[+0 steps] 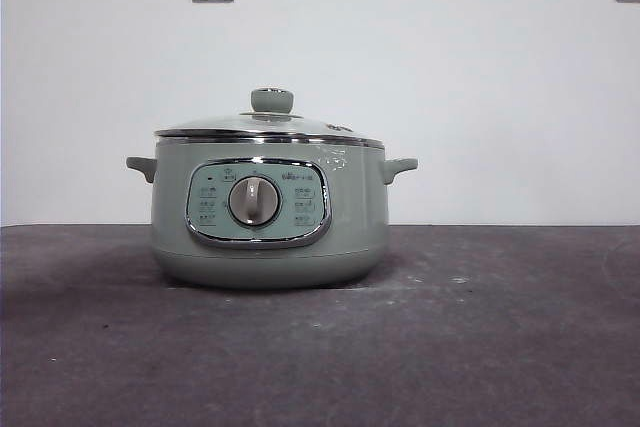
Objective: Pick up the pumpkin,open the lid,put the pumpkin in the pot,close the lid
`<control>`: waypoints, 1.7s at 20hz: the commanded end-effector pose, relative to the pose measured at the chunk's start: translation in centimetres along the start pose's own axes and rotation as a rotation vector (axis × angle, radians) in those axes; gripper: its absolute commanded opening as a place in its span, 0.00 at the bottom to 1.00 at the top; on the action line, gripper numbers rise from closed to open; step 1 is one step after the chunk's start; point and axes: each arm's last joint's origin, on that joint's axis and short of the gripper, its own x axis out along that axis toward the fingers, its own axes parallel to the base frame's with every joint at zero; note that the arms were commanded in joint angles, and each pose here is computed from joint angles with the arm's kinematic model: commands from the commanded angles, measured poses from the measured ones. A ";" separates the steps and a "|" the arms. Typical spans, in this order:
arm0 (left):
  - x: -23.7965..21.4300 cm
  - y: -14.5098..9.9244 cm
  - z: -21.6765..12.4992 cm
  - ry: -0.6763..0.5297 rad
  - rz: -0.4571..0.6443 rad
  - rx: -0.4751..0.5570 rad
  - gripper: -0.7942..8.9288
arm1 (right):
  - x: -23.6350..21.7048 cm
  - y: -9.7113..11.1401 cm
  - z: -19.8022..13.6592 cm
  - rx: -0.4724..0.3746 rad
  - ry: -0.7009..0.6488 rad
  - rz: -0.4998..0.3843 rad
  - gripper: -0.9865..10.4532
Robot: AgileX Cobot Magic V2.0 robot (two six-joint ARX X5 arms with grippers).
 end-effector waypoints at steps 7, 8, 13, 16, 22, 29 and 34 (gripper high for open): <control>-1.5 0.7 -10.2 -0.333 0.466 0.040 0.08 | -0.1 0.0 -0.2 0.009 0.015 0.000 0.09; -1.3 0.6 -12.0 -0.343 0.497 0.030 0.08 | -0.1 0.0 -0.2 0.009 0.015 0.000 0.09; 0.2 0.1 -20.6 -0.292 0.623 -0.037 0.08 | -0.1 0.0 -0.2 0.009 0.014 0.000 0.09; 1.4 0.0 -24.6 -0.240 0.610 -0.070 0.08 | -0.1 0.0 -0.2 0.009 0.014 0.000 0.09; 3.3 -0.1 -29.9 -0.151 0.597 -0.140 0.08 | -0.2 0.0 -0.2 0.009 0.012 0.000 0.09; 3.6 -0.3 -31.6 -0.063 0.582 -0.179 0.08 | -0.2 0.1 -0.3 0.008 0.012 0.000 0.09; 3.6 -0.4 -31.5 -0.067 0.561 -0.181 0.08 | -0.2 0.1 -0.3 0.008 0.012 0.000 0.09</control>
